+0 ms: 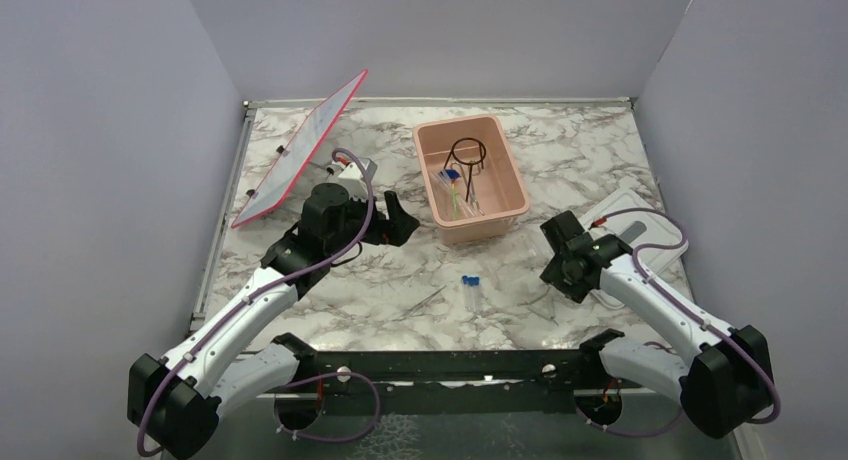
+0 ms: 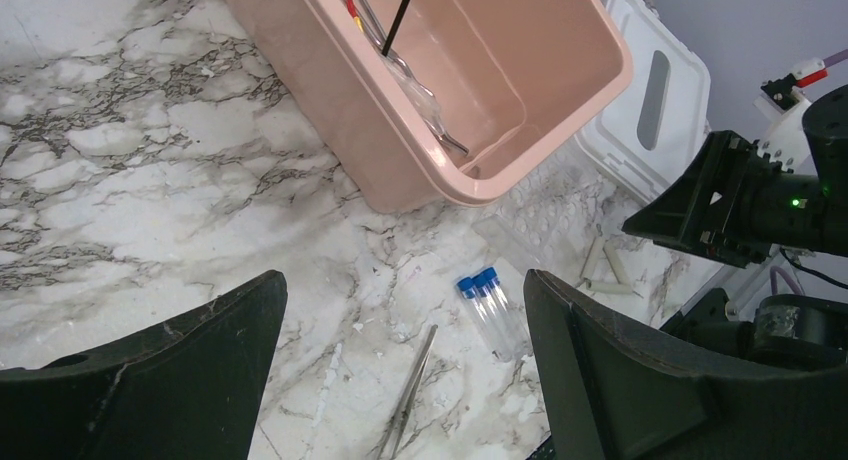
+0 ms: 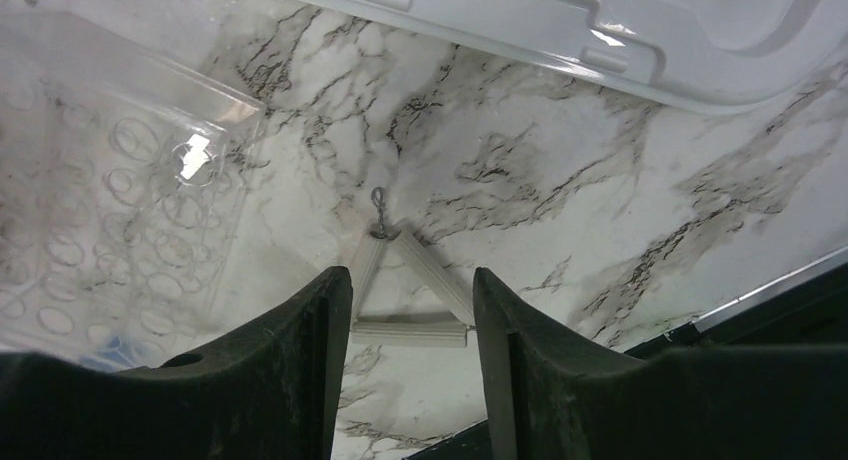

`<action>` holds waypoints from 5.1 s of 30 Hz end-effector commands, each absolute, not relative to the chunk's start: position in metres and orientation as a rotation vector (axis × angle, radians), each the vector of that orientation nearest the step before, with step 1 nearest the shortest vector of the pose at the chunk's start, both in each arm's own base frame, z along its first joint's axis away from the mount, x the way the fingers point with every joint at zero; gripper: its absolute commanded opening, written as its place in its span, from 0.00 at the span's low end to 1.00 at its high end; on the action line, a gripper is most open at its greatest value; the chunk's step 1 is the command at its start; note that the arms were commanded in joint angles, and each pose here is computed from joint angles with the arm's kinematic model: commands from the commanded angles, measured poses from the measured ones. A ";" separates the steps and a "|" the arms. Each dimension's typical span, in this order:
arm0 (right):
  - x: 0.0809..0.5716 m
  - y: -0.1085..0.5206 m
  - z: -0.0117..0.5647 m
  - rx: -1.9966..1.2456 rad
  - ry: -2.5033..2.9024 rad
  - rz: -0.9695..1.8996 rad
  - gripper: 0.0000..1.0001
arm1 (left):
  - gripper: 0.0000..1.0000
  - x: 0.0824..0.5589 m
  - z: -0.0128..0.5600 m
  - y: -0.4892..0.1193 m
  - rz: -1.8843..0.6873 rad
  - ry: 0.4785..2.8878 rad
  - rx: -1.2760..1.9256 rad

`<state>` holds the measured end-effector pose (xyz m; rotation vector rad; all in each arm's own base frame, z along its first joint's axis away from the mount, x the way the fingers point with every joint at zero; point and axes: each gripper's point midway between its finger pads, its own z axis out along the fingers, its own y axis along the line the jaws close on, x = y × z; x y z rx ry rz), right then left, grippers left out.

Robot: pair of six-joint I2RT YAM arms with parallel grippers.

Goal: Organize the chemistry lab equipment

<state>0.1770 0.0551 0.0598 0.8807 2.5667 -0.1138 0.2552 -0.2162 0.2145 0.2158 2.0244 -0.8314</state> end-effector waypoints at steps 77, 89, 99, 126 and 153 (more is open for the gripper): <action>0.350 0.245 0.275 -0.132 2.075 0.885 0.01 | 0.91 0.263 0.215 -0.204 -0.755 2.003 0.164; 0.364 0.289 0.185 -0.175 2.312 1.007 0.01 | 0.91 0.265 0.209 -0.201 -0.728 2.021 0.160; 0.377 0.258 0.125 -0.082 2.481 0.695 0.01 | 0.90 0.264 0.208 -0.201 -0.726 2.026 0.162; 0.382 0.213 0.178 -0.020 2.374 0.429 0.36 | 0.86 0.246 0.178 -0.212 -0.815 2.143 0.176; 0.262 0.192 0.212 0.038 2.167 0.809 0.40 | 0.69 0.150 0.031 -0.252 -0.495 2.622 0.590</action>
